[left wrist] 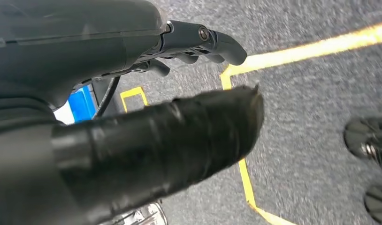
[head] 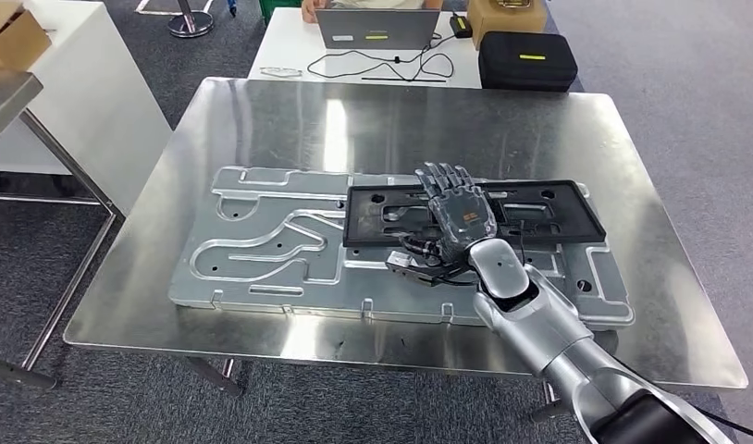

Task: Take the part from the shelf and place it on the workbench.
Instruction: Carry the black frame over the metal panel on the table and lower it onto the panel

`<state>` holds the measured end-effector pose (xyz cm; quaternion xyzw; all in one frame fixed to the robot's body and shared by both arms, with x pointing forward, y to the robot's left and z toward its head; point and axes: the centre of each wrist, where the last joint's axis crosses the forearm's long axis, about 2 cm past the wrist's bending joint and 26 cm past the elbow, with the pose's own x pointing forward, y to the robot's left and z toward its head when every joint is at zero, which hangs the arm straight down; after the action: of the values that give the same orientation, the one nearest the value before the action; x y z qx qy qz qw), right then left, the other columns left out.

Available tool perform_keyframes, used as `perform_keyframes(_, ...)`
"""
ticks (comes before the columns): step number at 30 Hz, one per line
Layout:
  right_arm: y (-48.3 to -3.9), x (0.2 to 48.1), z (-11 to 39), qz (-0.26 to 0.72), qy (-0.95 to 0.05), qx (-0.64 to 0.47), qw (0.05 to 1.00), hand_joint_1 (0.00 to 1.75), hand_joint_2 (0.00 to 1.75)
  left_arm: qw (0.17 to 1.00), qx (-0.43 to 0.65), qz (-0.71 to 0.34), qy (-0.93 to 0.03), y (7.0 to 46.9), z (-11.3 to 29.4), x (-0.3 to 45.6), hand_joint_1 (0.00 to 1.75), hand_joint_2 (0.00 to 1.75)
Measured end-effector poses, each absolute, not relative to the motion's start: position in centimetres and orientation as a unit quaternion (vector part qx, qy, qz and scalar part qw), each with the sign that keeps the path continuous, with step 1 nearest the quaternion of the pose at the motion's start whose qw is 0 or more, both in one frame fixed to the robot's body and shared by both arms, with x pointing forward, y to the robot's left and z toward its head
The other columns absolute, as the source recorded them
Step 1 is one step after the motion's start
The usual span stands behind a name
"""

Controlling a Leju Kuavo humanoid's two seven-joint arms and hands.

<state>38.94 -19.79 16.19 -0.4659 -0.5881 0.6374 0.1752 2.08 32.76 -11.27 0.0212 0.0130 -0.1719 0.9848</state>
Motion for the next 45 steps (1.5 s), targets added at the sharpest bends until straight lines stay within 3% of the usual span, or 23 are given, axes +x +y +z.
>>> perform_keyframes(22,-17.1,35.5,17.9,0.573,-0.668,-0.456,0.13,0.0,0.0,0.981,0.046,-0.186,0.041,32.2,-11.3,2.0,0.0,0.0)
perform_keyframes(35,-27.6,27.3,14.0,0.56,-0.662,-0.477,0.146,0.0,0.0,0.97,0.054,-0.235,0.035,29.0,-11.4,1.9,0.0,0.0)
perform_keyframes(45,-29.7,25.7,14.8,0.556,-0.659,-0.487,0.138,0.0,0.0,0.969,0.05,-0.242,0.027,28.3,-11.3,2.4,0.0,0.0)
